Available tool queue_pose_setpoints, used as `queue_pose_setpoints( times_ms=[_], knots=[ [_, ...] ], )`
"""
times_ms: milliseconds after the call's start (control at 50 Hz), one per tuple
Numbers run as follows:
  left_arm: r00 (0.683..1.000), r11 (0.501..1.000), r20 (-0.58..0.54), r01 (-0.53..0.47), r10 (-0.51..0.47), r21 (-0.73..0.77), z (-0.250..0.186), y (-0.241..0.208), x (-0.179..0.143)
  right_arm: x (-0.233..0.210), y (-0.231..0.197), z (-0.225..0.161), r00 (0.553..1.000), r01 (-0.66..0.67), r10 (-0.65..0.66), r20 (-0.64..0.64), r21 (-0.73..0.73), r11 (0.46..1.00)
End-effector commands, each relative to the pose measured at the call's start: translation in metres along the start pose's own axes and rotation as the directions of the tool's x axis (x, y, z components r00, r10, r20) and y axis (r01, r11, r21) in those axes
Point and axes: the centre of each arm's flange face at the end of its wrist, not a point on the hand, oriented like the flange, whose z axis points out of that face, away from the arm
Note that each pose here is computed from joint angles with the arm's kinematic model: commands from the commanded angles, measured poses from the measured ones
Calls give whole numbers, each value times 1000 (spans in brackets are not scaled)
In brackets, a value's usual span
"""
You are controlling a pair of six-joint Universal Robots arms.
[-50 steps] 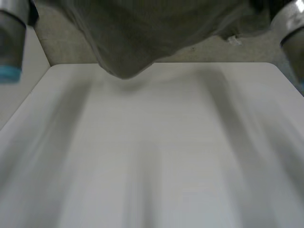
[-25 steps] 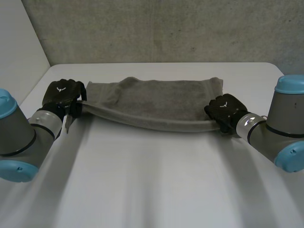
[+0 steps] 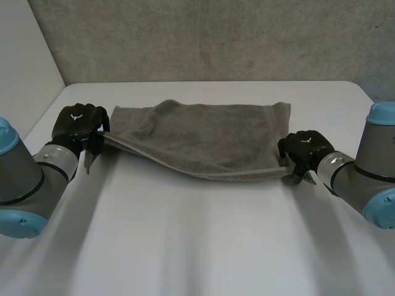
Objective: Fold the towel.
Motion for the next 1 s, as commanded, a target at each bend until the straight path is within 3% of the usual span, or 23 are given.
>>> queue_pose_setpoints(
  times_ms=[20, 200, 400, 600, 740, 860, 1000],
  knots=[
    [1000, 1000, -3, -4, 4, -6, -1, 2, 1, 5, -2, -1, 1000, 8, -8, -21, -5, 1000],
    [1000, 1000, -6, -18, 18, -1, -1, -2, 1, 35, -45, -30, 983, 98, -84, -163, 83, 992],
    [985, 976, 45, -170, 166, 133, -22, -57, -7, 60, -109, -99, 917, 288, -209, -339, 202, 936],
    [958, 932, 88, -286, 273, 222, -60, -104, -7, 73, -130, -145, 872, 390, -315, -374, 144, 909],
    [957, 941, -2, -286, 291, 184, -68, -90, 5, 66, -120, -139, 894, 382, -335, -296, 118, 916],
    [954, 954, -64, -286, 292, 95, -51, -57, 12, 64, -89, -98, 916, 359, -346, -201, 26, 933],
    [924, 933, -129, -356, 360, 52, -7, -24, 28, 64, -66, -54, 920, 366, -366, -137, -28, 930]
  ],
)
